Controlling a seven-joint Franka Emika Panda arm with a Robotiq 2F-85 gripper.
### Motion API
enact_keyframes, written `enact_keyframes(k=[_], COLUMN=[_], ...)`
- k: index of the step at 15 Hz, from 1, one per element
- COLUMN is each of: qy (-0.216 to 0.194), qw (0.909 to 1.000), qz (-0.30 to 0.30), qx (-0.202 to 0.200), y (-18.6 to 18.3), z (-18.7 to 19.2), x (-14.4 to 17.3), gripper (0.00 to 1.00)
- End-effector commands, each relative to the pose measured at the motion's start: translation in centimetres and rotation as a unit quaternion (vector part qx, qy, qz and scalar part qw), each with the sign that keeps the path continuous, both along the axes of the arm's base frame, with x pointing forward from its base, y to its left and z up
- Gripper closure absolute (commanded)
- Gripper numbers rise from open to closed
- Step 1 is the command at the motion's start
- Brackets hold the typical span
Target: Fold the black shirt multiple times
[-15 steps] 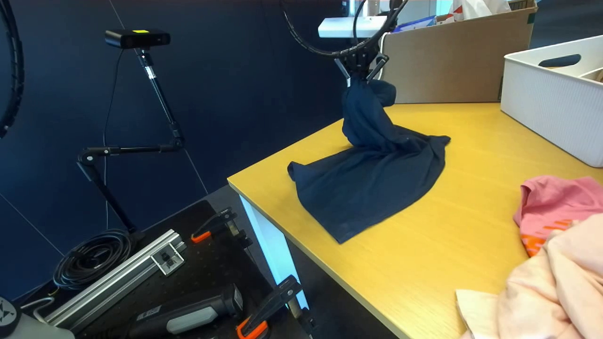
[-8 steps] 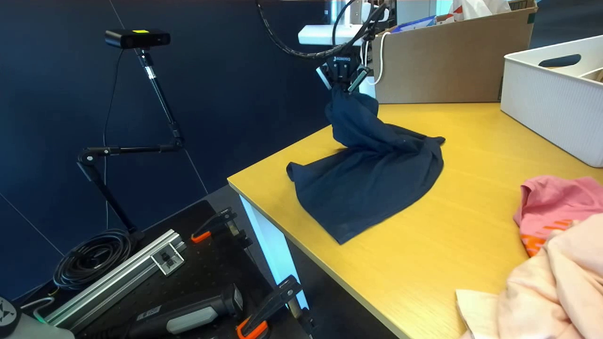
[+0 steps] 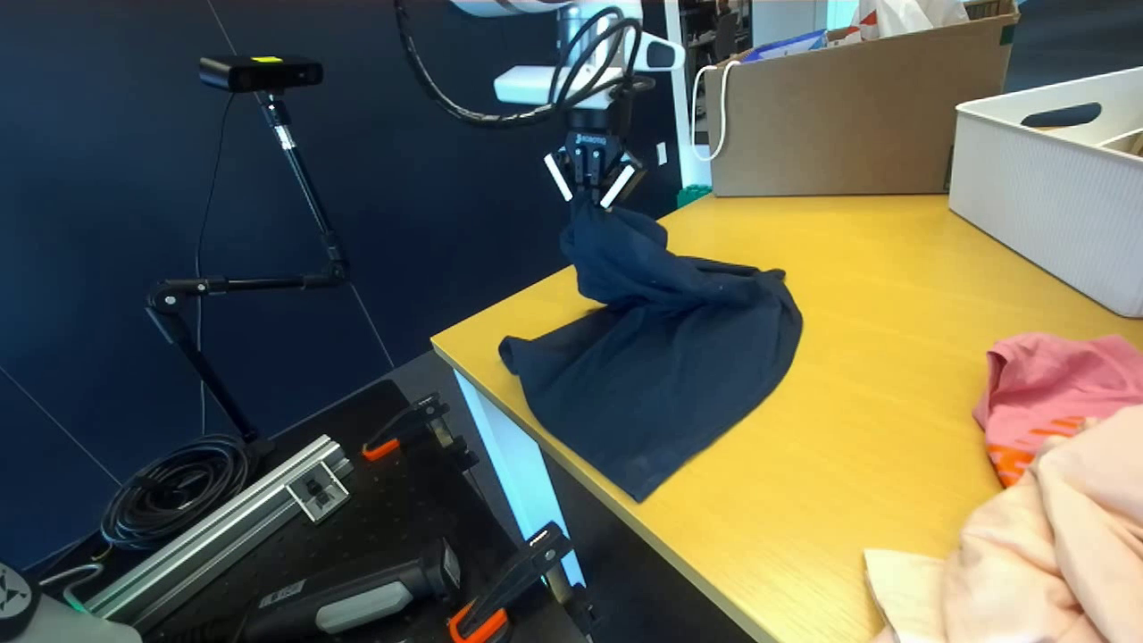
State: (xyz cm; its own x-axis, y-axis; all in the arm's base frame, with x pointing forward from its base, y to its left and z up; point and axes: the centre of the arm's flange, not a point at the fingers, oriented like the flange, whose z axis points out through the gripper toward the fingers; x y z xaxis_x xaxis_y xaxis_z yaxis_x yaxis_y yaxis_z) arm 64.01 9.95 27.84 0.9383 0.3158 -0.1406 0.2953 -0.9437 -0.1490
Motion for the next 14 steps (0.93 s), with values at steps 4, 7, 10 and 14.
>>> enact_keyframes(k=[4, 7, 10, 14], qy=[0.054, 0.054, 0.032, -0.053], qw=[0.9962, 0.9932, 0.9921, 0.9914], qz=[-0.061, -0.096, -0.116, -0.119], qx=[0.031, 0.037, 0.035, 0.012], y=[-5.0, -8.9, -12.5, -16.0], z=[-4.1, -6.5, -7.0, -2.5], x=[-12.6, -16.9, -22.1, -26.5], gripper=[0.84, 0.53, 0.32, 0.02])
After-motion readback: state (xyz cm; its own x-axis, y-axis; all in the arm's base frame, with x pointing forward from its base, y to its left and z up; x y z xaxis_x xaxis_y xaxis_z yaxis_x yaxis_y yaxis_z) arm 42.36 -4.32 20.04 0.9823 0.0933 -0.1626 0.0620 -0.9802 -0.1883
